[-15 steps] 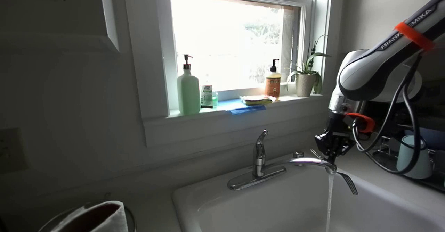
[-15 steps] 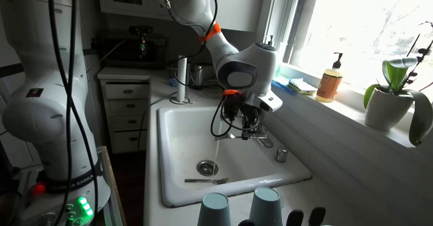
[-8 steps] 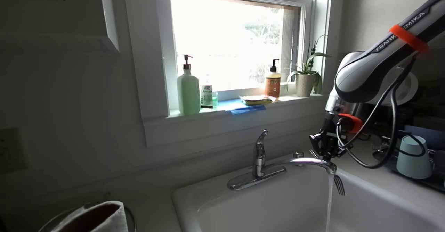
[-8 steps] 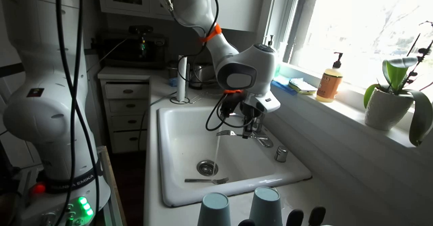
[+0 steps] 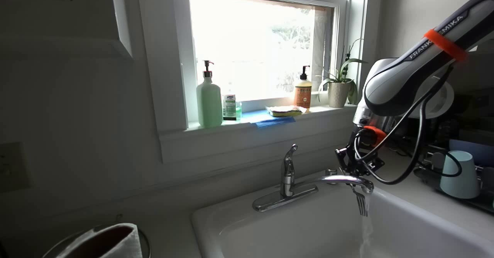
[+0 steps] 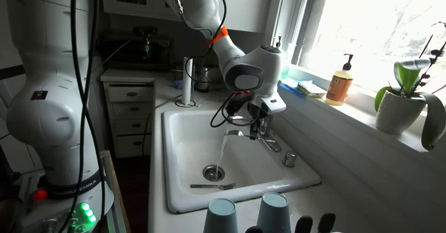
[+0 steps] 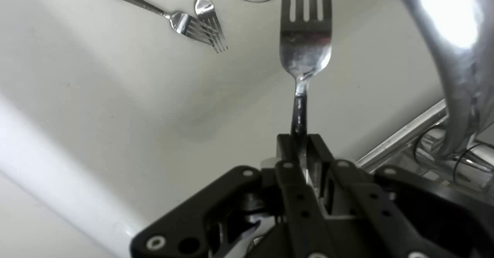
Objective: Pick up the silver fork from the kitchen counter and rinse it with running water, put the silver fork back on the kitchen counter, close the tap
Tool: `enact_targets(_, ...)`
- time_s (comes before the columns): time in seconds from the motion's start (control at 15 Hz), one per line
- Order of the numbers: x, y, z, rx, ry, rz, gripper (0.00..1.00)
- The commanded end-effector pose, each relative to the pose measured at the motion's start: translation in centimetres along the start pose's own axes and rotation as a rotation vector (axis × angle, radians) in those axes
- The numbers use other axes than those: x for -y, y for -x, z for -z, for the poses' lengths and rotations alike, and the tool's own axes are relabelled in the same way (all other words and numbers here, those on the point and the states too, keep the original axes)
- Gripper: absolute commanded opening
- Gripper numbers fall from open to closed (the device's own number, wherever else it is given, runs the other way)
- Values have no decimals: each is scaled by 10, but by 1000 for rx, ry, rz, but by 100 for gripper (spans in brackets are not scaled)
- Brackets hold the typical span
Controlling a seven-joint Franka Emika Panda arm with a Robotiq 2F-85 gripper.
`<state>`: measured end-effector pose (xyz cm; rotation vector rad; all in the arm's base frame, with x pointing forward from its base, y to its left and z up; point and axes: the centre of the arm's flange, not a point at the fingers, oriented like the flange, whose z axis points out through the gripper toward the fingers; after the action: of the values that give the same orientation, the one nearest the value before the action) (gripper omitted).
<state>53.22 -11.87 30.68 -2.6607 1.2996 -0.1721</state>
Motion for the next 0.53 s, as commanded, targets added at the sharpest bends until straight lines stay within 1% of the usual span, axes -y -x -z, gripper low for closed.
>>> enact_targets(0.0,19,11,-8,9,22,-3,3)
enact_targets(0.2,20,21,-13,26,45,3,3)
enact_targets(0.47,10,16,-9,5,66,-31,3)
